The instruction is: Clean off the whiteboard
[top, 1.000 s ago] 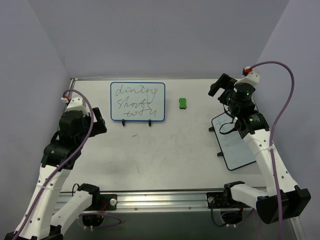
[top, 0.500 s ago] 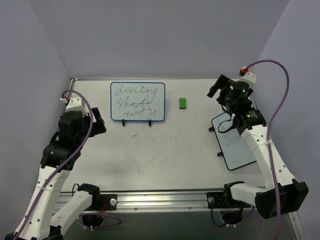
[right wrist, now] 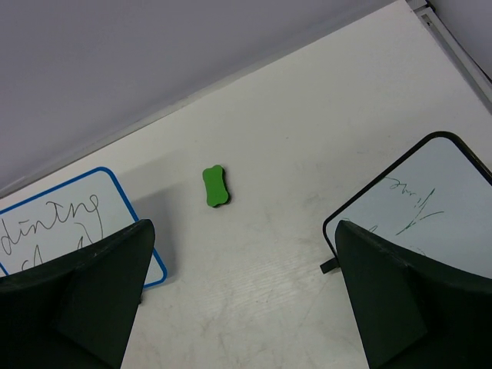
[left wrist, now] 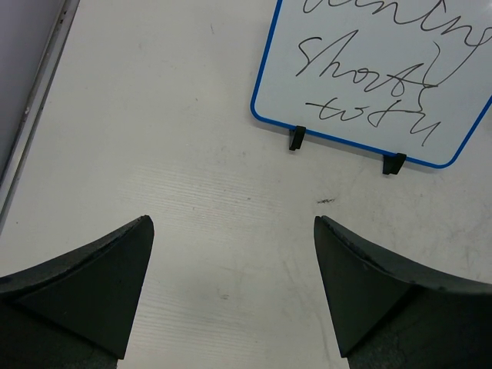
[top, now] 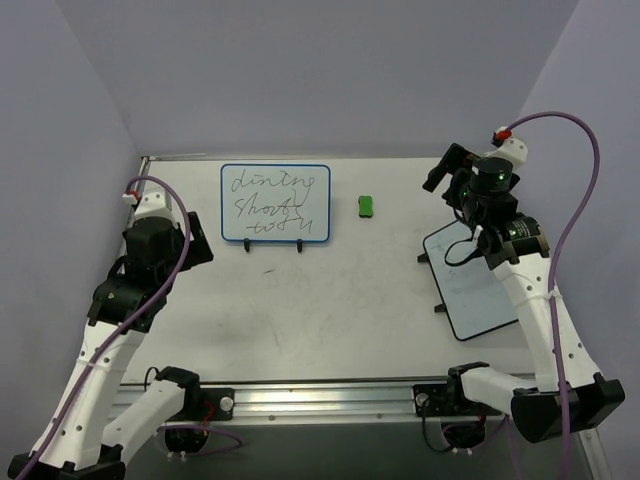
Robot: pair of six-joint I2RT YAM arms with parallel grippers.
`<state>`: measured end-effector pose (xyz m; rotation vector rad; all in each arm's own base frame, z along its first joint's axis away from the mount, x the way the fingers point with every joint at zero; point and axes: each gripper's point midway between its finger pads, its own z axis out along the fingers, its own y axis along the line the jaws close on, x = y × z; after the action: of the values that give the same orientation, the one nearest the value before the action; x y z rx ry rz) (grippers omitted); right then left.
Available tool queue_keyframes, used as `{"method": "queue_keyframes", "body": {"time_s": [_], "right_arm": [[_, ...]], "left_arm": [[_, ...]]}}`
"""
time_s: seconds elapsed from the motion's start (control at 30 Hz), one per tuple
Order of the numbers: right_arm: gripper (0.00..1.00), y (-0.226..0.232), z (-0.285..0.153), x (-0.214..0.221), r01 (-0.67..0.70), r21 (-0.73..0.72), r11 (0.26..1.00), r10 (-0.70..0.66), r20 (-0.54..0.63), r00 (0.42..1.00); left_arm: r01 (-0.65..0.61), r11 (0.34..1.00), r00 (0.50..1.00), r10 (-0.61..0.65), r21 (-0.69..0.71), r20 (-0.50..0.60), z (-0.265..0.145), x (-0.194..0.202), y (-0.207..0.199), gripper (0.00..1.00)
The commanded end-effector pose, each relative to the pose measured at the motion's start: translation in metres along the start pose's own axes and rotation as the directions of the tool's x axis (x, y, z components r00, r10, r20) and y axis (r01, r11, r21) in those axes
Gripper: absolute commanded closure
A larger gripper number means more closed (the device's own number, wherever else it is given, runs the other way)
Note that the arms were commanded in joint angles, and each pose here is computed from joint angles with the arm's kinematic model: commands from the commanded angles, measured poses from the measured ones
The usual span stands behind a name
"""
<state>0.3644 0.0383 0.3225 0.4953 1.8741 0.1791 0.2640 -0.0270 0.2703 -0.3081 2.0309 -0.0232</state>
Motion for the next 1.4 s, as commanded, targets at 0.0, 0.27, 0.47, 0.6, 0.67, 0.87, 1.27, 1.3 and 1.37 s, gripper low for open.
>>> {"method": "queue_keyframes", "body": {"time_s": [0.0, 0.27, 0.47, 0.6, 0.67, 0.87, 1.27, 1.3, 1.37], "right_arm": [[0.0, 0.0, -0.011, -0.012, 0.015, 0.003, 1.0, -0.016, 0.02, 1.0], [0.0, 0.014, 0.015, 0.0, 0.011, -0.03, 0.999, -0.011, -0.019, 1.0], [0.0, 0.026, 0.04, 0.028, 0.079, 0.004, 0.997, -0.079, -0.054, 0.995], [0.0, 0.031, 0.063, 0.053, 0.124, 0.03, 0.992, -0.121, -0.088, 0.989], [0.0, 0.031, 0.079, 0.07, 0.137, 0.045, 0.99, -0.131, -0.118, 0.984], [0.02, 0.046, 0.129, 0.106, 0.169, 0.031, 0.985, -0.161, -0.175, 0.971], [0.18, 0.075, 0.215, 0.186, 0.301, -0.029, 0.953, -0.298, -0.276, 0.914], [0.19, 0.075, 0.219, 0.19, 0.309, -0.032, 0.951, -0.305, -0.282, 0.91], [0.23, 0.076, 0.226, 0.2, 0.317, -0.037, 0.948, -0.314, -0.297, 0.902]], "left_arm": [[0.026, 1.0, 0.998, -0.027, 0.008, 0.055, -0.007, -0.017, -0.002, 0.06], [0.035, 0.998, 0.998, -0.038, 0.056, 0.056, -0.011, -0.019, -0.006, 0.06], [0.054, 0.995, 0.992, -0.063, 0.086, 0.106, -0.025, -0.027, -0.002, 0.06], [0.049, 0.996, 0.993, -0.057, 0.076, 0.107, -0.027, -0.026, 0.001, 0.06], [0.049, 0.996, 0.992, -0.057, 0.075, 0.11, -0.028, -0.026, 0.001, 0.06], [0.044, 0.996, 0.994, -0.051, 0.079, 0.097, -0.024, -0.024, -0.001, 0.06], [0.033, 0.996, 0.996, -0.04, 0.089, 0.076, -0.019, -0.021, -0.004, 0.06], [0.033, 0.996, 0.996, -0.04, 0.089, 0.076, -0.019, -0.021, -0.004, 0.06], [0.033, 0.996, 0.996, -0.04, 0.089, 0.076, -0.019, -0.02, -0.004, 0.06]]}}
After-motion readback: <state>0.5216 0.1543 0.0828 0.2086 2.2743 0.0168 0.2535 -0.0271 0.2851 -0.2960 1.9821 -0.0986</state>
